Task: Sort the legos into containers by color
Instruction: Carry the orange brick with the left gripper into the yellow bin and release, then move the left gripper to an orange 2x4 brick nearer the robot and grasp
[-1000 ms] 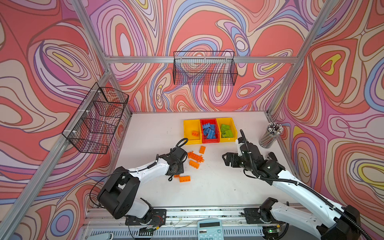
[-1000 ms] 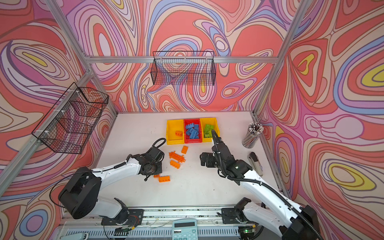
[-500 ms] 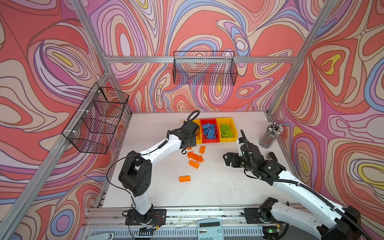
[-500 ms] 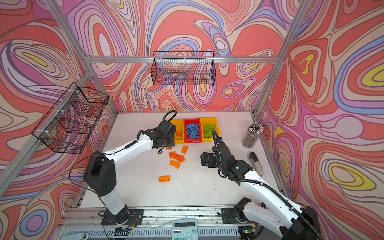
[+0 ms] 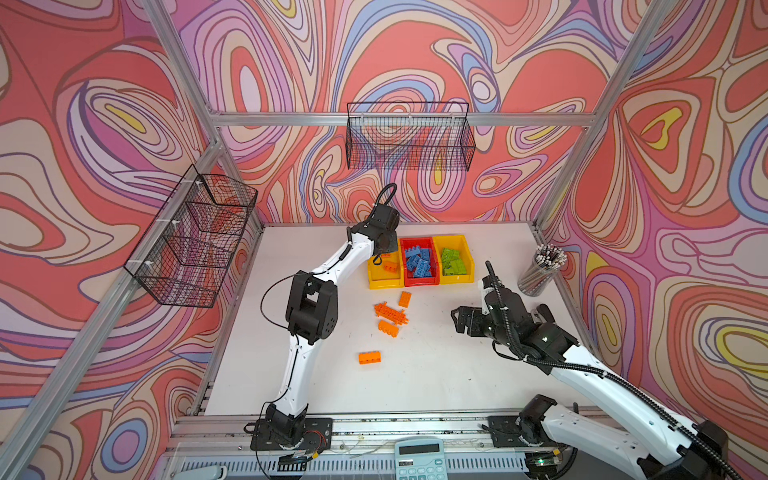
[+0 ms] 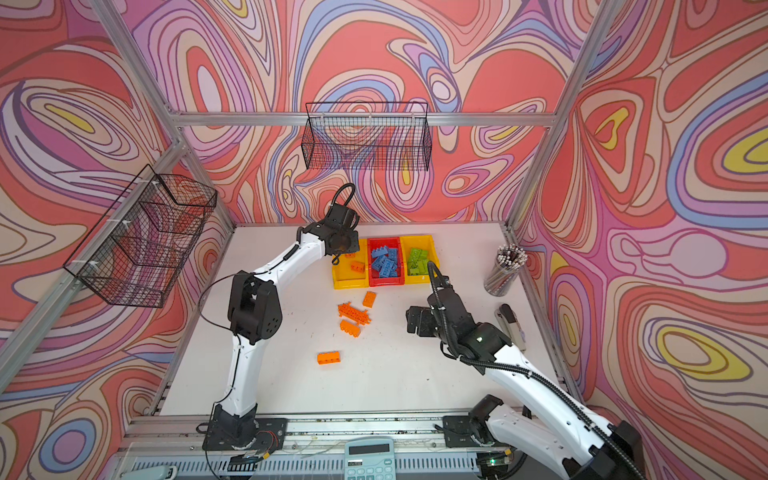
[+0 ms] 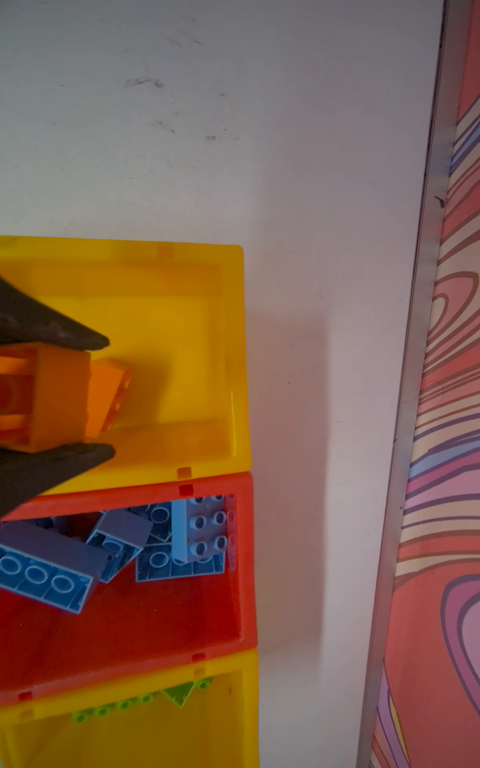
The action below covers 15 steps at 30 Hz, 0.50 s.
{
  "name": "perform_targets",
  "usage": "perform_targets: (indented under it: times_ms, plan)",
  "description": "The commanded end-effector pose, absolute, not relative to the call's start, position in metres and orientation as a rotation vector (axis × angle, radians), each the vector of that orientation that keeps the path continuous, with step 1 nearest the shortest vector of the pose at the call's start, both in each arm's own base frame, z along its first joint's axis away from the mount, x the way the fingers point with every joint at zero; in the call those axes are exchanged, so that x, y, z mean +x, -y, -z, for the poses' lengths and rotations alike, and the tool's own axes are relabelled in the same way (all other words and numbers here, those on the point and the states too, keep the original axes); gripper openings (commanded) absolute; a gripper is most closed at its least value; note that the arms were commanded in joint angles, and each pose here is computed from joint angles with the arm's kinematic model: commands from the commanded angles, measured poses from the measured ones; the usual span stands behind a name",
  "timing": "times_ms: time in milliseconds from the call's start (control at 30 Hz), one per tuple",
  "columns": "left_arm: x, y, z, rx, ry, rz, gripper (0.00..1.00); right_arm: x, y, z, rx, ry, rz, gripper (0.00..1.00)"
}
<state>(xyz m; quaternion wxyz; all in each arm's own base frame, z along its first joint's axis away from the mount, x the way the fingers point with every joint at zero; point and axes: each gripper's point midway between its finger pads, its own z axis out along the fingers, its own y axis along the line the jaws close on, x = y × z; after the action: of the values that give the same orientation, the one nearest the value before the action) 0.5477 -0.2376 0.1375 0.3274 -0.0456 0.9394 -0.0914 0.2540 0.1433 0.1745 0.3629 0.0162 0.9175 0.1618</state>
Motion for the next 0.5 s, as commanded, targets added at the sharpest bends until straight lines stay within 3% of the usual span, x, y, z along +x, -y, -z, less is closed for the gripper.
perform_targets:
  times_ms: [0, 100, 233, 467]
  plan:
    - [0.544, 0.248, -0.141, -0.092, -2.489, 0.332, 0.62, 0.257, -0.142, -0.181, 0.048, -2.354, -0.391, 0.98]
    - [0.541, 0.257, -0.149, -0.094, -2.462, 0.428, 0.68, 0.260, -0.145, -0.180, 0.047, -2.358, -0.392, 0.98]
    - [0.530, 0.256, -0.168, -0.133, -2.403, 0.505, 0.68, 0.264, -0.151, -0.180, 0.038, -2.362, -0.414, 0.98]
    - [0.474, 0.237, -0.184, -0.181, -2.401, 0.569, 0.68, 0.270, -0.161, -0.177, 0.021, -2.382, -0.436, 0.98]
